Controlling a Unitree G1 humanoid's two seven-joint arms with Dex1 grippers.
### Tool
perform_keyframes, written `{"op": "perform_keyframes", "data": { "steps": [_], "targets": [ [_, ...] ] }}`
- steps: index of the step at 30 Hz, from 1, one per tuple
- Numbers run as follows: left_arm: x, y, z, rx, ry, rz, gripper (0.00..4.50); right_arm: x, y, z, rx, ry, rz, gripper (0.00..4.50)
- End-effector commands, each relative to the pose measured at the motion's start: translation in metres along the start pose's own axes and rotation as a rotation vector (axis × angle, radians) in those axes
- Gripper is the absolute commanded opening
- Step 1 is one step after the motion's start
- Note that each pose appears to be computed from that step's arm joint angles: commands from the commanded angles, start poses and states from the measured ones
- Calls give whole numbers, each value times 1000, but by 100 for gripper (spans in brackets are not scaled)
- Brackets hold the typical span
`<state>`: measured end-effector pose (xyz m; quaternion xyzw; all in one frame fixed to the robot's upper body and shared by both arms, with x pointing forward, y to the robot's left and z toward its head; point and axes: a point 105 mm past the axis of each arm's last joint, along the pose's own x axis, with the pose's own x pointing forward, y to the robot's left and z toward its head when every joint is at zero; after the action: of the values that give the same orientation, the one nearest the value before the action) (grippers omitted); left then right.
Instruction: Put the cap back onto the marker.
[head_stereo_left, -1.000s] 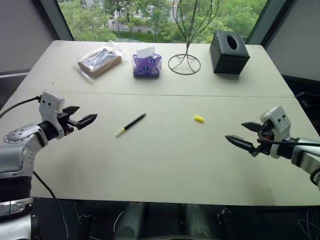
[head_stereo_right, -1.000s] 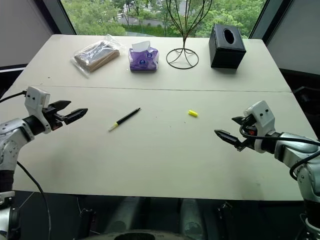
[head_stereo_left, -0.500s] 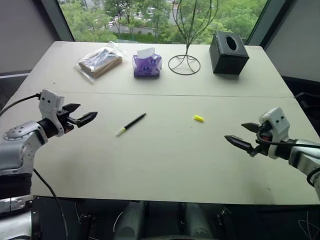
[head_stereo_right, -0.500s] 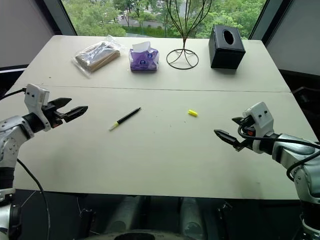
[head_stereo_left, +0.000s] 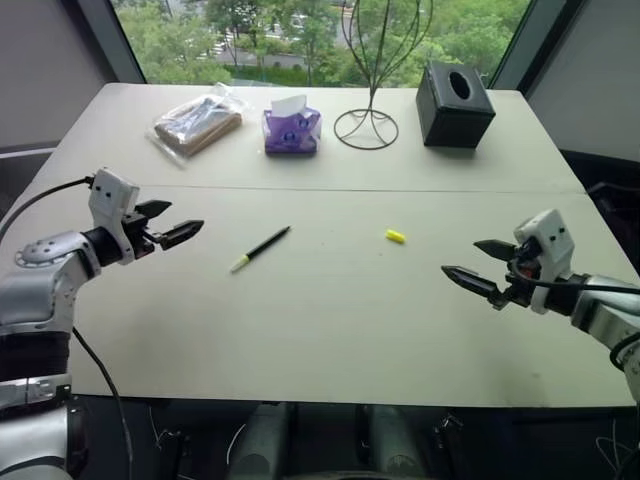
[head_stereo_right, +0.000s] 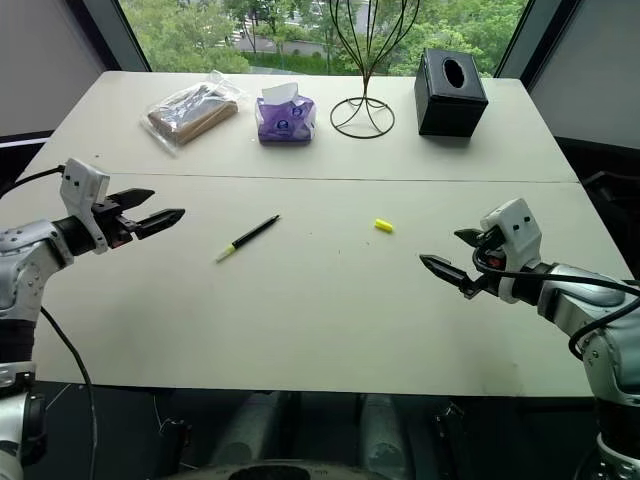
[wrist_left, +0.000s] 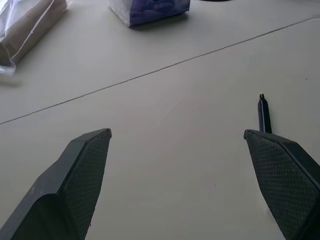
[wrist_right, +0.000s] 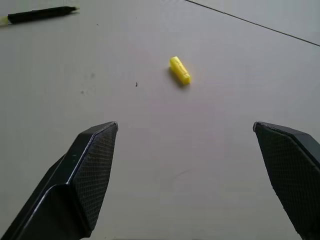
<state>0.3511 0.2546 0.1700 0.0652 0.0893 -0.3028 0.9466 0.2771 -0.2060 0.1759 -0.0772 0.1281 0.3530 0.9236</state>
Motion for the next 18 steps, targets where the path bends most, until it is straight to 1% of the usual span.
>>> {"op": "perform_keyframes", "data": {
  "steps": [1,4,7,9,12,15,18],
  "targets": [
    [10,-9,14,66,-19,-66,445,6,37,35,-120,-58,186,450],
    [28,-18,14,95,-14,-115,445,18,62,55,-202,-100,301,450],
    [42,-29,17,98,-29,-162,445,26,70,58,-234,-94,331,450],
    [55,-39,17,113,-36,-186,445,30,73,59,-249,-93,340,450],
    [78,-49,18,150,-50,-163,445,35,74,59,-265,-97,337,450],
    [91,-67,10,150,-35,-225,445,38,72,58,-276,-105,313,450],
    [100,-72,1,147,-9,-222,445,40,72,54,-277,-100,300,450]
  ]
}}
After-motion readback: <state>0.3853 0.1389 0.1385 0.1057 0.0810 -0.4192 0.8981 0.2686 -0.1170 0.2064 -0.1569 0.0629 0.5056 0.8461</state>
